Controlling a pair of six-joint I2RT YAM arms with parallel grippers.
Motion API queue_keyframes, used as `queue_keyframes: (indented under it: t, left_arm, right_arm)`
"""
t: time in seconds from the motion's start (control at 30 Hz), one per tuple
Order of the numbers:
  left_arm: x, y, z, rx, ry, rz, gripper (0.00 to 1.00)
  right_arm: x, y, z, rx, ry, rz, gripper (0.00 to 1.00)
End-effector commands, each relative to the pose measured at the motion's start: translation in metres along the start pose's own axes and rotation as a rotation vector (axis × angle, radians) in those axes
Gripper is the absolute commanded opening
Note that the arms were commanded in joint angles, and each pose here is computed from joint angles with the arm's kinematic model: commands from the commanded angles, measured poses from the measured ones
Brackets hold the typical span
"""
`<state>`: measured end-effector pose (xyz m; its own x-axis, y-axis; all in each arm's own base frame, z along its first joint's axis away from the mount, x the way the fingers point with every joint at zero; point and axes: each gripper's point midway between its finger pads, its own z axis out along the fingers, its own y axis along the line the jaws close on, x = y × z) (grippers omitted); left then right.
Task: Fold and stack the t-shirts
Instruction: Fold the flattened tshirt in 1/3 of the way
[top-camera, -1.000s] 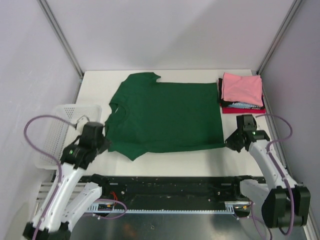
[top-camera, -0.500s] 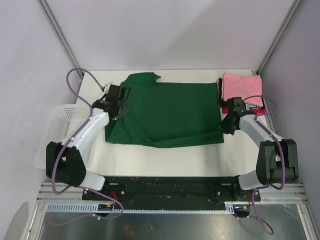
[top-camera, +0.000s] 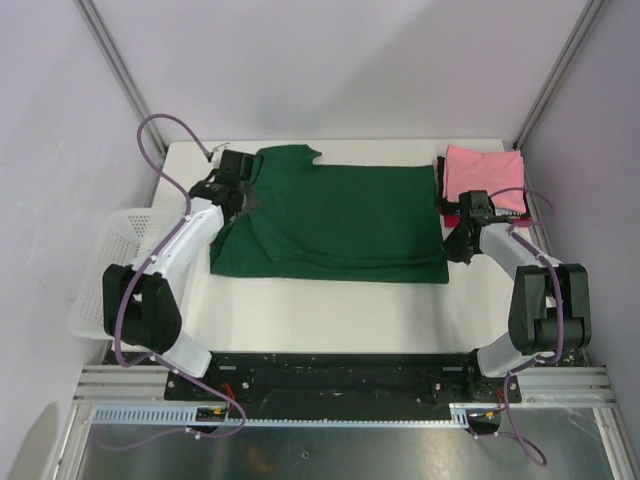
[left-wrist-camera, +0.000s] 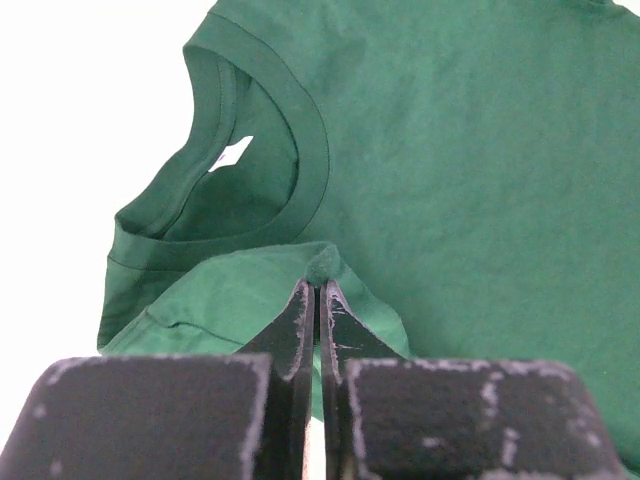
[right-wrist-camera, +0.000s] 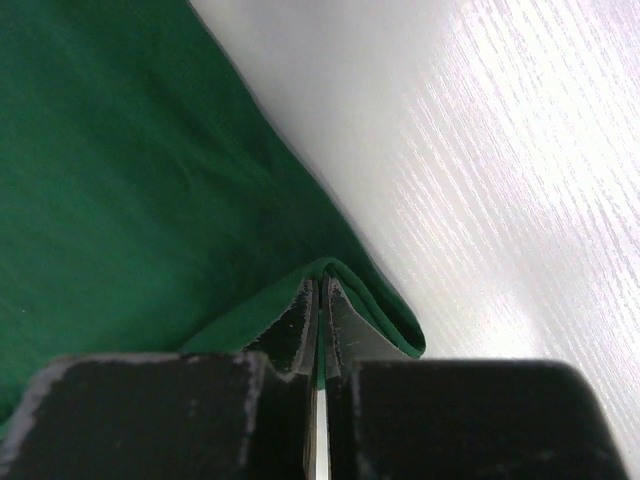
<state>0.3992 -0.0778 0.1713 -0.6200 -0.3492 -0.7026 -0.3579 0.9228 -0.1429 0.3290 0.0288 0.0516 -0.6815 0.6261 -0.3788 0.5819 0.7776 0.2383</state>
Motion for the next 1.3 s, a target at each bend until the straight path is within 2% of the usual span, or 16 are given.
queue_keyframes:
  t: [0.0, 0.47, 0.97, 1.27]
  left_arm:
    - [-0.025, 0.001, 0.001, -0.015, -0.065, 0.003, 0.00]
    - [-0.031, 0.020, 0.005, -0.047, -0.066, -0.038, 0.00]
    - [-0.030, 0.029, 0.018, -0.074, -0.045, -0.049, 0.00]
    - [-0.034, 0.027, 0.024, -0.060, -0.034, -0.040, 0.00]
  right_arm:
    - [-0.028, 0.016, -0.005, -0.052, -0.078, 0.000, 0.00]
    - [-0.037, 0.013, -0.006, -0.059, -0.096, 0.014, 0.00]
    - [-0.048, 0.033, 0.002, -0.121, -0.095, 0.015, 0.00]
    - [-0.047, 0.030, 0.006, -0.096, -0.083, 0.004, 0.00]
